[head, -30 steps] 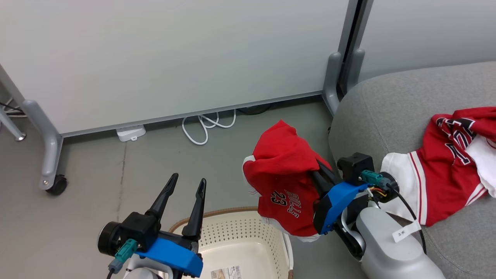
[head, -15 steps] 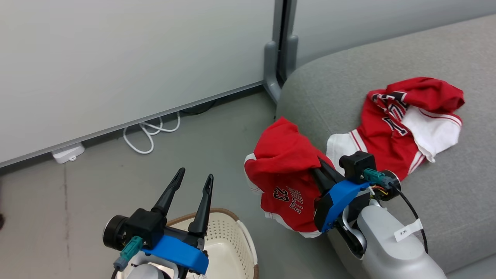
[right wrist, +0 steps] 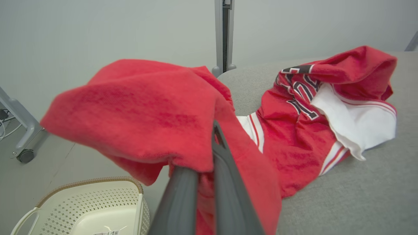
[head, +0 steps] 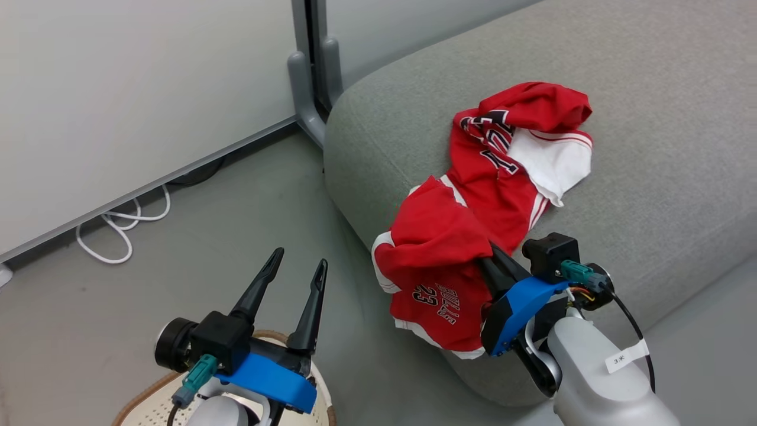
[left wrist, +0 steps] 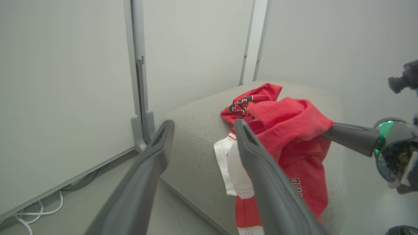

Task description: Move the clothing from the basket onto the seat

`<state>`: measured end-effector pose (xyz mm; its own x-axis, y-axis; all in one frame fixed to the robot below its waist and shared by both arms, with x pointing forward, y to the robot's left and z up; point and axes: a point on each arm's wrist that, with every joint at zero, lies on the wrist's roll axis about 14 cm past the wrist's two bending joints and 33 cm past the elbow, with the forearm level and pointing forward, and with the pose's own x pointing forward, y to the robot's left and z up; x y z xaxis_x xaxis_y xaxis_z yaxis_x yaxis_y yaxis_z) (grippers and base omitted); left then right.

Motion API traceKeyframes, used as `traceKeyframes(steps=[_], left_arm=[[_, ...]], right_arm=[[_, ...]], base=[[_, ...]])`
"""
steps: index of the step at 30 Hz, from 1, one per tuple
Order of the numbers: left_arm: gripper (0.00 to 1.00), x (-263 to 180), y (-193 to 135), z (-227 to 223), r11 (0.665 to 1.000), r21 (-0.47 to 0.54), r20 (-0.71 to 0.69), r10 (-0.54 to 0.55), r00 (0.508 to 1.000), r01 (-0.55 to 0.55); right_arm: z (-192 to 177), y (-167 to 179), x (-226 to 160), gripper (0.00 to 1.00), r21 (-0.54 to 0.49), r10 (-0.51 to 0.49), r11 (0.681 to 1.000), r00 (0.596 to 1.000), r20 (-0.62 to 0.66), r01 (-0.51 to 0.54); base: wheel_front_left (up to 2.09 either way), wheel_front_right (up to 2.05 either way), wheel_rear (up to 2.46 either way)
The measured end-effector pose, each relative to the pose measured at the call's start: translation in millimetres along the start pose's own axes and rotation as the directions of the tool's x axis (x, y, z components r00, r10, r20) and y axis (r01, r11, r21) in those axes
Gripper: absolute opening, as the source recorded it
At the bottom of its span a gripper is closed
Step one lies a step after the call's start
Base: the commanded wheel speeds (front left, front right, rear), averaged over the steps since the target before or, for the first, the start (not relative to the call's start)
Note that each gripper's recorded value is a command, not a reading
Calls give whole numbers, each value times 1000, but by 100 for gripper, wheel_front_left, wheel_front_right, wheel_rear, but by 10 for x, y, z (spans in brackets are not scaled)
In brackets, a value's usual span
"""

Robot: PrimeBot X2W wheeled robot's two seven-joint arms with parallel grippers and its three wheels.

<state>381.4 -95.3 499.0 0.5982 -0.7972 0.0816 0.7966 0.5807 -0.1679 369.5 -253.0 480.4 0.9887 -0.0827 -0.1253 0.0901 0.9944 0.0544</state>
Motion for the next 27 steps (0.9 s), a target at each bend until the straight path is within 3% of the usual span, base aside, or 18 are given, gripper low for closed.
traceKeyframes(steps=[8, 20, 27], left_arm=[[100, 143, -147, -72, 998, -18, -10, -63, 998, 62], [100, 140, -100, -108, 998, -26, -17, -59, 998, 58], [100, 142, 54, -174, 999, -28, -19, -41, 999, 40]], right_arm=[[-40, -163, -89, 0, 2, -51, 999, 999, -10, 51], [-53, -169, -50, 0, 6, -55, 998, 998, -16, 55], [379, -527, 243, 0, -21, -113, 993, 992, 54, 114]], base=[[0, 0, 0], [0, 0, 0], [0, 0, 0]])
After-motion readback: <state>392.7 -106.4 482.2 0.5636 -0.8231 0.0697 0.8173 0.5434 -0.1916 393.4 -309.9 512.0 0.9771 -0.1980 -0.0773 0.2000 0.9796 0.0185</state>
